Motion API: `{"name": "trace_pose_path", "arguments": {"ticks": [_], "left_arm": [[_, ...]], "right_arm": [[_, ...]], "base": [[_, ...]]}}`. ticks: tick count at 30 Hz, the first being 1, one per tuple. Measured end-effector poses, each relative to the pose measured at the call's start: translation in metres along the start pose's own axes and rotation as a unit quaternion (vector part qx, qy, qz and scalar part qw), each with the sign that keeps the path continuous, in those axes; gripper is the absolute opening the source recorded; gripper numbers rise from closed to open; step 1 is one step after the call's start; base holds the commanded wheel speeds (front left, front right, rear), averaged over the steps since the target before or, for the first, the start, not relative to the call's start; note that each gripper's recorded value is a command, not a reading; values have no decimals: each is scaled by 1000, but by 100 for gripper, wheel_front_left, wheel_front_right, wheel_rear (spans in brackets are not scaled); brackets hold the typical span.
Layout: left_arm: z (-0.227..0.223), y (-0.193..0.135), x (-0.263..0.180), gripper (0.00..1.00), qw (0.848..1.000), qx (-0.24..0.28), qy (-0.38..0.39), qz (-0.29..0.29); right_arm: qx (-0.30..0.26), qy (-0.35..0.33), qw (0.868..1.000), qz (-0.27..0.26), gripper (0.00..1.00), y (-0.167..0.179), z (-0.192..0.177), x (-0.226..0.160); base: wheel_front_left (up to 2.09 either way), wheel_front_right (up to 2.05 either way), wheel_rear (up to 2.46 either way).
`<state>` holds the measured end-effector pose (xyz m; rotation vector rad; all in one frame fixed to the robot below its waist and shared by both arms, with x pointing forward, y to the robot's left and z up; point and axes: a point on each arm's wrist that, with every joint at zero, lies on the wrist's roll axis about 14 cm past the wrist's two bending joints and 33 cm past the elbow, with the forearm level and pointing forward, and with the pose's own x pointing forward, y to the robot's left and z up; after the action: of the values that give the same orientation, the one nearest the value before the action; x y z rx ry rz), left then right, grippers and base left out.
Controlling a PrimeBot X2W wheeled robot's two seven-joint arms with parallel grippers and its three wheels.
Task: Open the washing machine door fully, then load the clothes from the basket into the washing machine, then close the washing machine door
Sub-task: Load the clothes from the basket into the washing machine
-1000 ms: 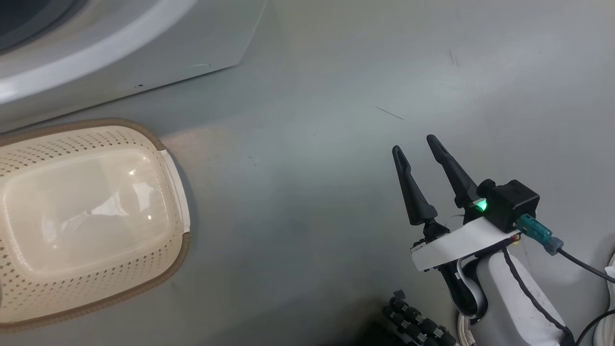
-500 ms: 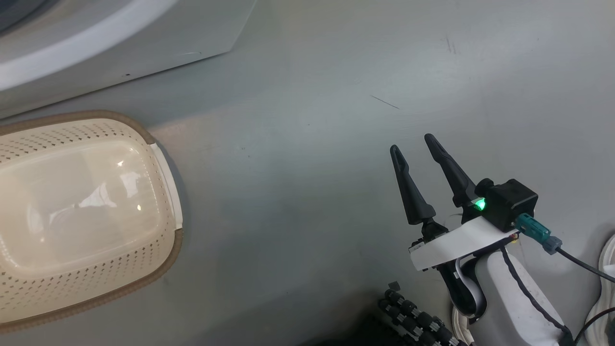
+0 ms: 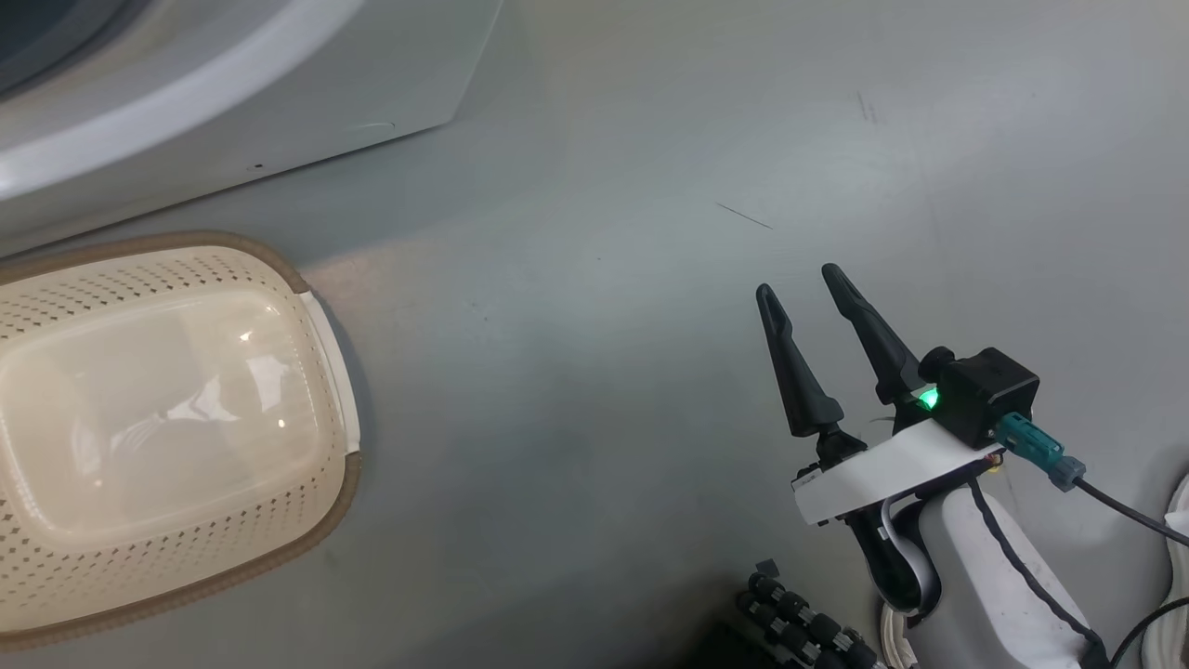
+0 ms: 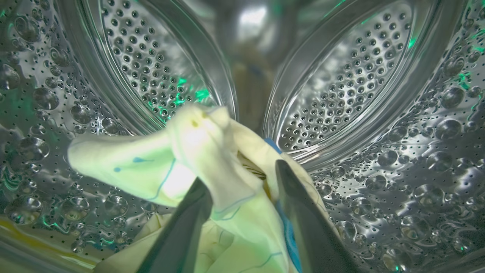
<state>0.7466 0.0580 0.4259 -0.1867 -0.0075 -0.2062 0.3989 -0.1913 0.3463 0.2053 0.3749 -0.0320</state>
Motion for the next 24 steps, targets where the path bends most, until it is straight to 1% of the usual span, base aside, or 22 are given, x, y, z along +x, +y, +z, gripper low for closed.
{"name": "trace_pose_path", "arguments": {"ticks": [3, 6, 12, 19, 24], "left_arm": [[-7, -2, -4, 100, 999, 30, 23, -1], [-6, 0, -8, 100, 999, 39, 32, 5], [3, -10, -15, 100, 999, 29, 36, 13], [0, -10, -34, 100, 997, 31, 61, 22], [8, -15, -44, 100, 997, 24, 64, 24]], "right_arm": [[0, -6, 1000, 0, 100, 0, 4, -1], [1, -14, 1000, 0, 100, 0, 10, -1], [2, -30, 1000, -2, 100, -2, 20, -2], [5, -47, 999, 8, 100, 5, 31, -3], [8, -60, 998, 11, 100, 7, 40, -4]], "base": [[0, 0, 0], [0, 0, 0], [0, 0, 0], [0, 0, 0], [0, 0, 0]]}}
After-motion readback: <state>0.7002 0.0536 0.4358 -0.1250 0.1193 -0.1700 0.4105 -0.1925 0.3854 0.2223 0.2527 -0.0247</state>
